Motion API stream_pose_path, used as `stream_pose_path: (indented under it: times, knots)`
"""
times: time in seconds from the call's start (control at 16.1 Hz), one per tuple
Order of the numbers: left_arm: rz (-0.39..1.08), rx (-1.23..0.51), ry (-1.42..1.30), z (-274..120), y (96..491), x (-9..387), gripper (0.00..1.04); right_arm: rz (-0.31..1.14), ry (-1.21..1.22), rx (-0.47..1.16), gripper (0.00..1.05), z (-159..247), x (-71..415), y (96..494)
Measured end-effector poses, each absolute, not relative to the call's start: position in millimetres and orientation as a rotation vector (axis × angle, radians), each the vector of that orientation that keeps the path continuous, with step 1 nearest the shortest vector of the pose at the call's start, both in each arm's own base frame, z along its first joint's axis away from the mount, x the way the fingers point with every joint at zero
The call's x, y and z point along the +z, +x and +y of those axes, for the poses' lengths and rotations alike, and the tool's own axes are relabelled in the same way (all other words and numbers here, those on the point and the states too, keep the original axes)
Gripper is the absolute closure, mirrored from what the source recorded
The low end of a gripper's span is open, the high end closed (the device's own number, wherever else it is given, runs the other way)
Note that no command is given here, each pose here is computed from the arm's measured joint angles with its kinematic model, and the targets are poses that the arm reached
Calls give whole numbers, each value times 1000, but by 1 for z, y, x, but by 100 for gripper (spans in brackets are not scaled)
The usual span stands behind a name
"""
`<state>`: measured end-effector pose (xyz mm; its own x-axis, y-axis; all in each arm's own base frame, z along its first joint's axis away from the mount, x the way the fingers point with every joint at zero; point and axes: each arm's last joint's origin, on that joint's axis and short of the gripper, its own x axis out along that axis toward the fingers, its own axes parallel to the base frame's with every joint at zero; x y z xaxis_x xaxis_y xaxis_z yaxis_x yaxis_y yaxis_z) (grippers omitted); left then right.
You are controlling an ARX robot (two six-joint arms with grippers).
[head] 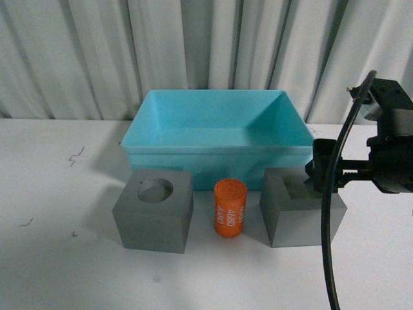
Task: Place gray and orange parts in blue box
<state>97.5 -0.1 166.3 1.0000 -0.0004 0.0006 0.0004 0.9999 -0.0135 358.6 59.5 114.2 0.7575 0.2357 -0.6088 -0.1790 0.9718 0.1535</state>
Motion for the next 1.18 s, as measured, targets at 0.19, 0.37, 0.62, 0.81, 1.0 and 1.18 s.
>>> stream_pose_path:
  times: [0.19,0.37,0.62,0.81,1.0,1.18]
  knots:
    - [-1,0,-14,0,97,166,7,684,90,240,6,73,110,361]
    - [-1,0,-14,0,97,166,7,693,94,244,6,80,108,357]
    - [-1,0,-14,0,97,166,7,730,82,214,6,83,101,340]
    - [-1,0,-14,0,97,166,7,737,77,193,6,80,99,332]
    - [-1,0,-14,0,97,166,7,731,82,171,6,74,98,332]
    - [-1,0,-14,0,97,166,7,729,88,134,6,64,98,334]
